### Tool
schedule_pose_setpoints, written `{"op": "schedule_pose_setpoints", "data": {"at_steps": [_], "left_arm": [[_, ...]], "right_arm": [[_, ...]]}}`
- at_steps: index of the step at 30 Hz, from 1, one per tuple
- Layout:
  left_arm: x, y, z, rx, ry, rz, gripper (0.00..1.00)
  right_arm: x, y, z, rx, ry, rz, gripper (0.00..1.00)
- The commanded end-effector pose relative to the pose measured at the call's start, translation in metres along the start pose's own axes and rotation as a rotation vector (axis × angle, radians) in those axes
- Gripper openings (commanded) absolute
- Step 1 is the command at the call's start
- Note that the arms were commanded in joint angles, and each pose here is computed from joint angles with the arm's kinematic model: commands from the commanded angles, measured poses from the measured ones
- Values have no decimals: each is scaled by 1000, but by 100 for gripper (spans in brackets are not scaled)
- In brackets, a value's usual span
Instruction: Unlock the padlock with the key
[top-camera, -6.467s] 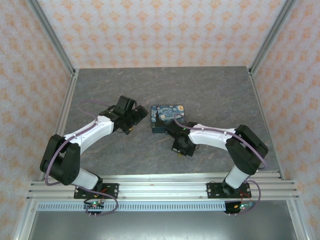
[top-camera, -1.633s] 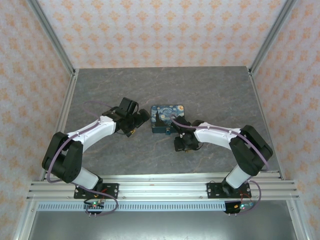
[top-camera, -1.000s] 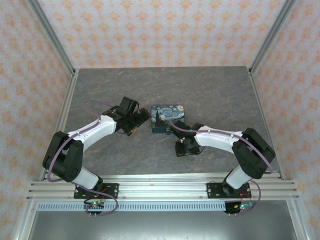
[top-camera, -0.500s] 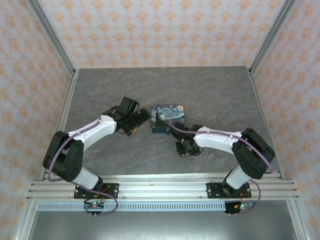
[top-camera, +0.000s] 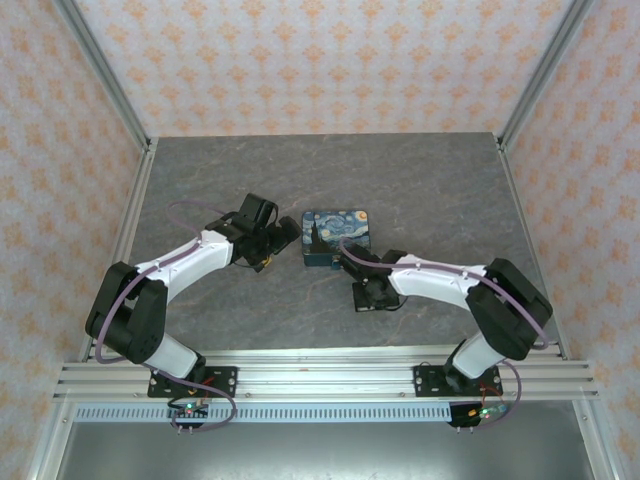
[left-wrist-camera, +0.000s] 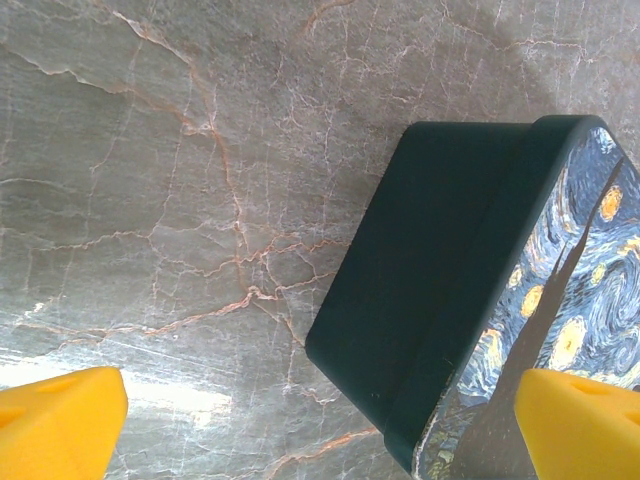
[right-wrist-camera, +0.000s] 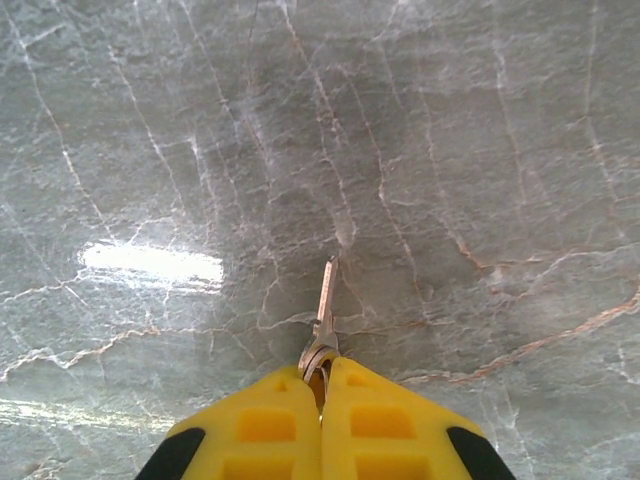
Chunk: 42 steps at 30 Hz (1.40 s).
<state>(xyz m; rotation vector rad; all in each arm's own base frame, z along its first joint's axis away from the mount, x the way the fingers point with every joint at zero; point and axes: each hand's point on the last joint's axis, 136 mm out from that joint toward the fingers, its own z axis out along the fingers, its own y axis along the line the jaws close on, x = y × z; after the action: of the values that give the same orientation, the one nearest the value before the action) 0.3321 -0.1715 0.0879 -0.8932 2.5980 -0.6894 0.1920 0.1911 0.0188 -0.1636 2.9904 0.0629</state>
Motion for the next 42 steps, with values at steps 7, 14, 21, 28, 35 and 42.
{"op": "schedule_pose_setpoints", "data": {"at_steps": [7, 14, 21, 28, 35, 42], "left_arm": [[2, -8, -8, 34, -1, 34, 100], [15, -27, -13, 121, 42, 50, 99], [36, -58, -17, 250, 112, 2, 96], [50, -89, -15, 359, 177, -49, 83], [57, -103, -11, 402, 200, -53, 68], [62, -114, -6, 405, 218, -29, 67]], "right_arm": [[-6, -4, -29, -80, -87, 79, 0], [-24, 20, -62, -311, -145, 146, 0], [-37, 57, -101, -596, -174, 110, 0], [-40, 79, -124, -812, -182, 1, 0], [-59, 70, -133, -969, -217, 13, 0], [-69, 62, -128, -1000, -223, 34, 0]]}}
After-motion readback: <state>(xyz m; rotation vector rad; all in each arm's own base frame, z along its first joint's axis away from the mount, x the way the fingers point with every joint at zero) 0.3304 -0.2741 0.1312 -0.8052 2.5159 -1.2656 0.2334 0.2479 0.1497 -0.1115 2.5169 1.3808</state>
